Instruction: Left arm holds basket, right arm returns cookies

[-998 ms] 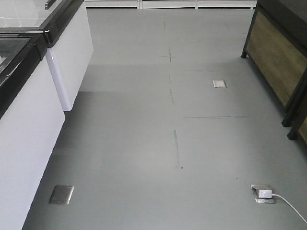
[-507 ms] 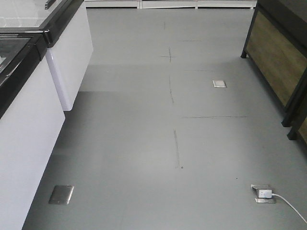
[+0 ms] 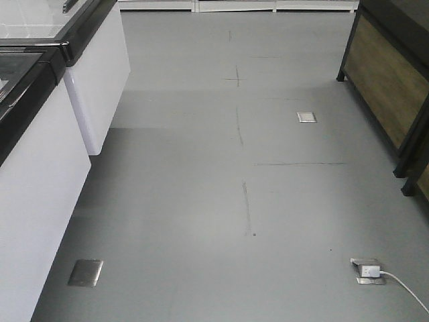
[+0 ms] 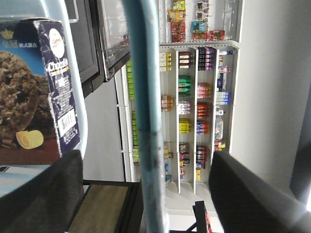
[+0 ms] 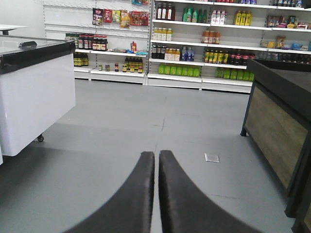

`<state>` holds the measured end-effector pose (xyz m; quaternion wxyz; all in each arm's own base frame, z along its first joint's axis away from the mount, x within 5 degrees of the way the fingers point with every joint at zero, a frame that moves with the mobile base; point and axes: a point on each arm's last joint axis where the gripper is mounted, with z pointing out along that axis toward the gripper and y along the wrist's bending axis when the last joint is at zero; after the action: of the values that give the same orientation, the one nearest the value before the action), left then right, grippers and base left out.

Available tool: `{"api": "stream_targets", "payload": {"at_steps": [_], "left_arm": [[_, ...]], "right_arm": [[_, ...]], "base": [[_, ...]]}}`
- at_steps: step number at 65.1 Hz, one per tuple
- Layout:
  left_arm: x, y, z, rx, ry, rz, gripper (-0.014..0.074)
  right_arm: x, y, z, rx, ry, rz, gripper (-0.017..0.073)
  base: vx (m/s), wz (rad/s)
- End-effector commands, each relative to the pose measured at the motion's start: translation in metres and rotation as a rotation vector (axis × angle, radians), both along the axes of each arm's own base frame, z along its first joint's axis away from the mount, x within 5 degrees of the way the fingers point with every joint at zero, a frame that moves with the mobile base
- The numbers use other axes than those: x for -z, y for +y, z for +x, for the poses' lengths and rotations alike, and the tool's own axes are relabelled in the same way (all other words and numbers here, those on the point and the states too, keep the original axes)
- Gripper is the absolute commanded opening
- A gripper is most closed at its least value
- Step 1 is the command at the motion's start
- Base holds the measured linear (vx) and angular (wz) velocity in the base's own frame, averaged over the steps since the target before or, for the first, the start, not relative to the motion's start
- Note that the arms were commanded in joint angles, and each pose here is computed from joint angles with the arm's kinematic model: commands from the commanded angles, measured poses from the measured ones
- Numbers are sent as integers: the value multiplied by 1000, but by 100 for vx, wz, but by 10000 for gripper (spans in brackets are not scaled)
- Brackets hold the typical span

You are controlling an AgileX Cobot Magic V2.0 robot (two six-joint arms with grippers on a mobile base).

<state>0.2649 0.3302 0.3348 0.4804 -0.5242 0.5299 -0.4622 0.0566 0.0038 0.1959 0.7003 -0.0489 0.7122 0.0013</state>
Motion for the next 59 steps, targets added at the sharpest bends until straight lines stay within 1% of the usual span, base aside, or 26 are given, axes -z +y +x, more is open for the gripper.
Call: {"api": "stream_targets", "payload": {"at_steps": [1, 5, 8, 13, 19, 25, 26, 28, 38, 46, 52, 59], "left_arm": [[-34, -9, 0, 3, -127, 31, 524], [-34, -8, 0, -1, -141, 19, 512], [-34, -7, 0, -8, -151, 12, 482], [-35, -5, -1, -20, -161, 7, 396], [-36, -5, -1, -19, -168, 5, 244], [-36, -6, -1, -13, -169, 22, 78], [-36, -6, -1, -12, -169, 28, 37], [-36, -6, -1, -10, -171, 39, -10], [-43, -7, -2, -5, -224, 70, -6], [-59, -13, 3, 27, -252, 117, -6], [-81, -24, 9, 58, -288, 173, -6], [-111, -43, 17, 101, -339, 237, -5]], "right_arm": [[-2, 0, 0, 2, -71, -3, -10], [-2, 0, 0, 2, -71, -3, -10], [-2, 0, 0, 2, -71, -3, -10], [-2, 0, 0, 2, -71, -3, -10], [-2, 0, 0, 2, -71, -3, -10], [-2, 0, 0, 2, -71, -3, -10], [-2, 0, 0, 2, -71, -3, -10], [-2, 0, 0, 2, -71, -3, -10], [-2, 0, 0, 2, -71, -3, -10], [-2, 0, 0, 2, -71, -3, -10], [-2, 0, 0, 2, -71, -3, -10], [-2, 0, 0, 2, -71, -3, -10]], "base": [[0, 0], [0, 0], [0, 0], [0, 0], [0, 0], [0, 0], [0, 0], [0, 0], [0, 0], [0, 0], [0, 0], [0, 0]]}}
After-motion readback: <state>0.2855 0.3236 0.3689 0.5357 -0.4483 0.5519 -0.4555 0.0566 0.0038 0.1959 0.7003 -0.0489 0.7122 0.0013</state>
